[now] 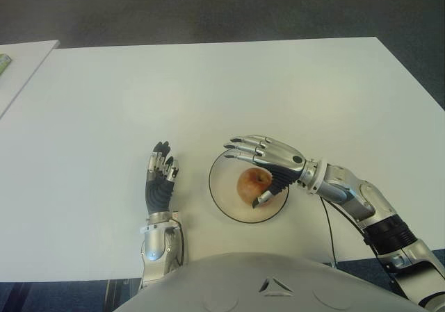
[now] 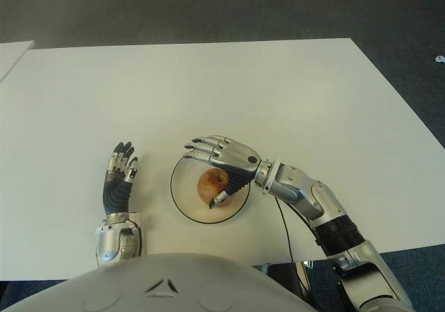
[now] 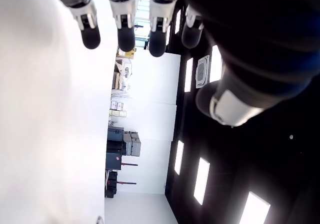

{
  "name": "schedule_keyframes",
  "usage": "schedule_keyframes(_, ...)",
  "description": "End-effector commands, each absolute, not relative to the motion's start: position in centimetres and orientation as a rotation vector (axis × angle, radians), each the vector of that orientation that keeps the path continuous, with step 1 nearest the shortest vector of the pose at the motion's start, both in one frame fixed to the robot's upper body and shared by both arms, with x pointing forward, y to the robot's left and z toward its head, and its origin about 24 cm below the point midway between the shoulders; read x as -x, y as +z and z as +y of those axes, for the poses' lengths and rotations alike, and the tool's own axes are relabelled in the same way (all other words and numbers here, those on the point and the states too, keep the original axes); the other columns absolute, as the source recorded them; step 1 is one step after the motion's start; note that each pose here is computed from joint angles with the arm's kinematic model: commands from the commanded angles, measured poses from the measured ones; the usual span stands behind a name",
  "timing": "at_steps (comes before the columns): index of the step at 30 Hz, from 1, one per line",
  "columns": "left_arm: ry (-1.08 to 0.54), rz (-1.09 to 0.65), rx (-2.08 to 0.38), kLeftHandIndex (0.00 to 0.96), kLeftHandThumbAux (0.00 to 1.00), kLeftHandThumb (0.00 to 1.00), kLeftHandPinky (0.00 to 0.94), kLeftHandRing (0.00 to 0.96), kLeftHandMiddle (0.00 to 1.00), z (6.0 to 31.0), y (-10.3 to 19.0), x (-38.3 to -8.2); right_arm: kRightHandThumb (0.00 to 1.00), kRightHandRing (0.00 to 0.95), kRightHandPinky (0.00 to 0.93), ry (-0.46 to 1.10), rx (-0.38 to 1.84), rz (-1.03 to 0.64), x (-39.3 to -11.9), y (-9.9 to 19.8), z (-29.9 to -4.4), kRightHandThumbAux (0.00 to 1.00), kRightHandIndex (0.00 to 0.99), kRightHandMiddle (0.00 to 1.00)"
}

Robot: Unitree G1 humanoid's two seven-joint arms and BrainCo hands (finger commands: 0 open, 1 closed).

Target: Put the apples into the plate.

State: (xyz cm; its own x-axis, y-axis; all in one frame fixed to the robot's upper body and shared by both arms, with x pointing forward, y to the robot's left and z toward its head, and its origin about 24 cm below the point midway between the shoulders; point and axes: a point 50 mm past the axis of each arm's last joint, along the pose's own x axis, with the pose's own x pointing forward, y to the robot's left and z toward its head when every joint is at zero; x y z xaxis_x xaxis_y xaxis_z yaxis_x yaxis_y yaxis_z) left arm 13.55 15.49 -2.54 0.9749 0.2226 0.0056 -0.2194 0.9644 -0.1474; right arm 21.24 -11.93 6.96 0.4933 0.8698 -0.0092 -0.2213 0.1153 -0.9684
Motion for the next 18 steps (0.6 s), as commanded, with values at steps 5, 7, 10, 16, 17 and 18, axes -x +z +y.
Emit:
schedule_keyframes(5,0.243,0.054,0.217,0.100,0.607,0.239,0.121,0.105,0.115,13.3,-3.5,-13.3,0.015,0.000,0.000,0.737,0.999,-0.536,-21.9,6.6,-12.4,0.421,0.036,0.060)
schedule_keyframes(7,0.248,0.052,0.229,0.104,0.609,0.251,0.121,0.109,0.119,13.3,-3.5,-13.2,0.026,0.008,0.021,0.676,0.937,-0.483,-22.5,6.4,-12.8,0.416,0.043,0.064)
schedule_keyframes(10,0.256,0.053,0.246,0.111,0.603,0.257,0.106,0.109,0.124,13.3,-3.6,-13.0,0.035,0.023,0.043,0.618,0.864,-0.434,-23.1,6.2,-13.3,0.411,0.050,0.069)
schedule_keyframes(16,0.257,0.050,0.268,0.124,0.588,0.264,0.085,0.099,0.131,13.3,-3.7,-12.9,0.065,0.037,0.041,0.515,0.651,-0.277,-24.8,5.3,-15.7,0.425,0.058,0.072)
schedule_keyframes(17,0.256,0.050,0.266,0.124,0.587,0.264,0.084,0.099,0.131,13.3,-3.8,-12.9,0.068,0.038,0.040,0.497,0.615,-0.237,-25.0,4.9,-16.4,0.426,0.058,0.072)
schedule_keyframes(18,0.256,0.050,0.265,0.125,0.585,0.263,0.084,0.097,0.129,13.3,-3.8,-12.9,0.081,0.040,0.039,0.488,0.592,-0.215,-25.1,4.6,-16.9,0.431,0.063,0.074)
